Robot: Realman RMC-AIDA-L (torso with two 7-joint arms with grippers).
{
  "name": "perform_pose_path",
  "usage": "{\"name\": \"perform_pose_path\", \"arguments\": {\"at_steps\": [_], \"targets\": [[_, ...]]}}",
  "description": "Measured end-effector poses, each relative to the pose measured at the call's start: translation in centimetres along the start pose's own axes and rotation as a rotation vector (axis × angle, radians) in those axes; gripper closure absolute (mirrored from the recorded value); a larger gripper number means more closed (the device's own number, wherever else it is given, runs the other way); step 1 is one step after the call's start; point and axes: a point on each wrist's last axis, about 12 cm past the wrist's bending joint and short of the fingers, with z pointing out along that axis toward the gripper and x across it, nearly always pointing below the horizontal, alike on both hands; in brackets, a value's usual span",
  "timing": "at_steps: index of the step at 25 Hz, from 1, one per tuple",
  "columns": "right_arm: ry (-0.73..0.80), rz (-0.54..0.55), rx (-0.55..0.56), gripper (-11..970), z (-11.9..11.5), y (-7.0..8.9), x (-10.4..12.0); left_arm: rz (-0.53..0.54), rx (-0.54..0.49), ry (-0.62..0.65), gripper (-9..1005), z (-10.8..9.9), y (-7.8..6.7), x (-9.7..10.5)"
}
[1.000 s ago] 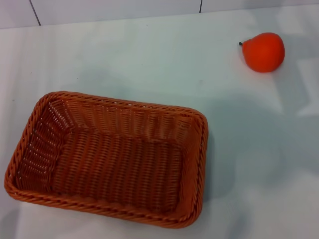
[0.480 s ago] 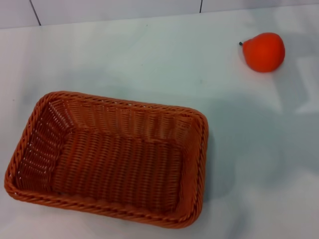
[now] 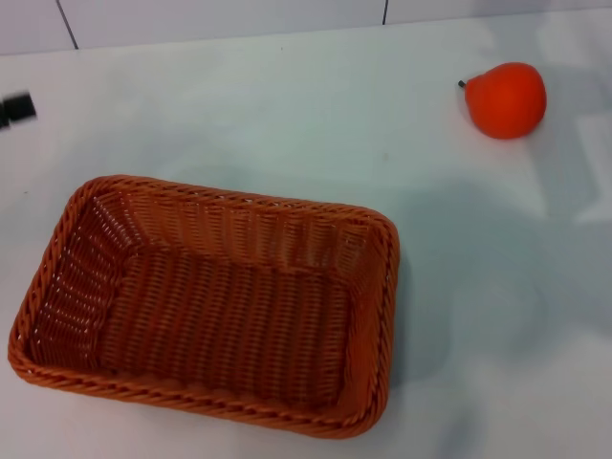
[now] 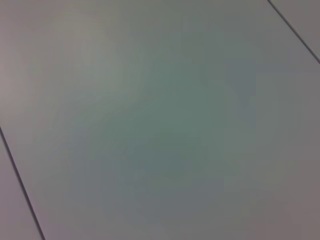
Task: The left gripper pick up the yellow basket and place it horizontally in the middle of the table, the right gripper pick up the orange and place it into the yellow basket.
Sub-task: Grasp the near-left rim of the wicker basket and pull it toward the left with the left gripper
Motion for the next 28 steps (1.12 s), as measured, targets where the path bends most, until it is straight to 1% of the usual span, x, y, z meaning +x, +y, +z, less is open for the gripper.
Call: {"name": "perform_pose_path", "arguments": {"at_steps": [5,8,12,18,28], "targets": [[-0.011,0.001,-0.009,47,0.0,0.1,-0.1,-0.063,-0.105,0.22,133,0.0,-1.0,-1.4],[-0.017,0.003,-0.011,47,0.1,0.1,-0.2,-0.1,-0.16,0.312,142,0.3,-1.0,-1.5],[-0.02,0.005,-0.013,47,0.1,0.1,-0.3,-0.122,-0.204,0.396,153,0.9,-1.0,-1.5],[-0.029,0.009,-0.028,48,0.0,0.2,-0.4,-0.142,-0.23,0.492,170,2.1,-1.4,-1.4],[-0.037,0.014,-0.038,48,-0.1,0.3,-0.6,-0.123,-0.249,0.616,198,4.7,-2.4,-0.8]]}}
